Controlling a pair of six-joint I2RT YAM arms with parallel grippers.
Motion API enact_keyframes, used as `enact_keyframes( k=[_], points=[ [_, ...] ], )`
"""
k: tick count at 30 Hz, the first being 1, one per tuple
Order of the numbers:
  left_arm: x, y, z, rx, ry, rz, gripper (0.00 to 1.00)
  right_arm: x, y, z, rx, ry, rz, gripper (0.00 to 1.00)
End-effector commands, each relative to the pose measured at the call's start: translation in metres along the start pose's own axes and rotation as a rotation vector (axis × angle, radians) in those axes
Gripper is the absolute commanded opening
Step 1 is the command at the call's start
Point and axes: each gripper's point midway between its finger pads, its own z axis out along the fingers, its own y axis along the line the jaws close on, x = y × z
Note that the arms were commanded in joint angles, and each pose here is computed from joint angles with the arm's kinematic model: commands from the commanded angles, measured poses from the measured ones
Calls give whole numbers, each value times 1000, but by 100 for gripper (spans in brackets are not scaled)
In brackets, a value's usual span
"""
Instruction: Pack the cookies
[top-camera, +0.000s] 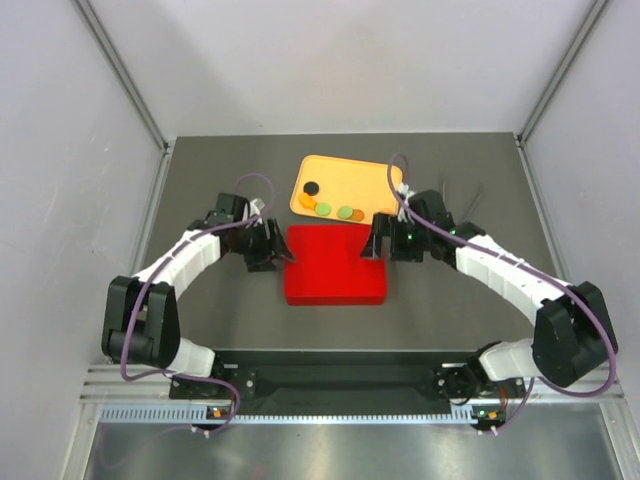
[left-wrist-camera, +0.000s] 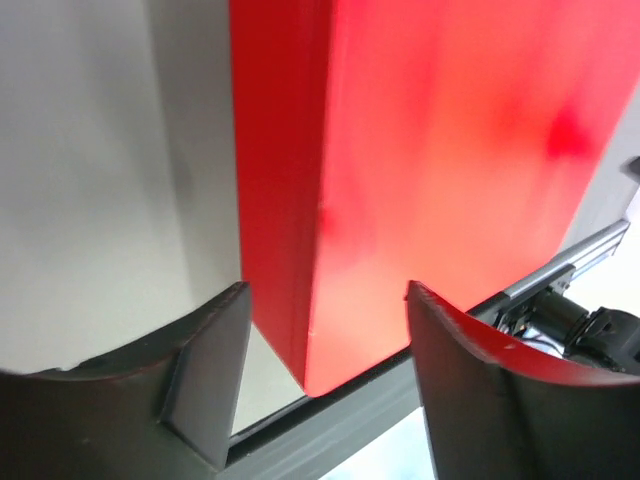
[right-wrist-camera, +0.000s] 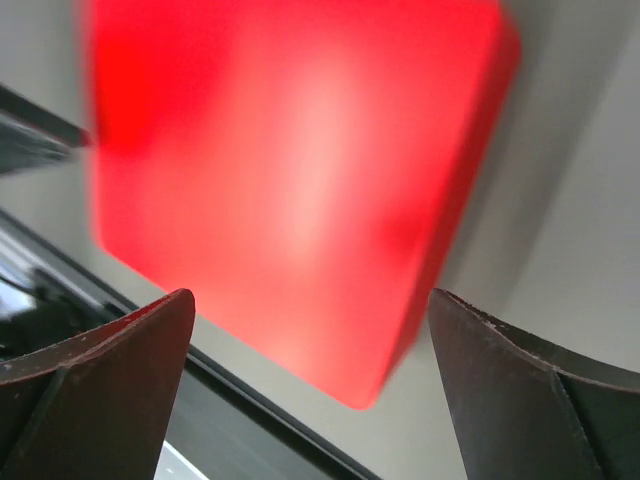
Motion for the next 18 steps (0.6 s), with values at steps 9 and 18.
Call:
enact_keyframes(
  k=[9, 18],
  points=[
    [-70, -65, -90, -15, -295, 188, 80, -125, 45, -112, -62, -406, -80, 100],
    [-79, -84, -136, -6, -446, 230, 81, -150, 39, -180, 82, -594, -76, 100]
  ],
)
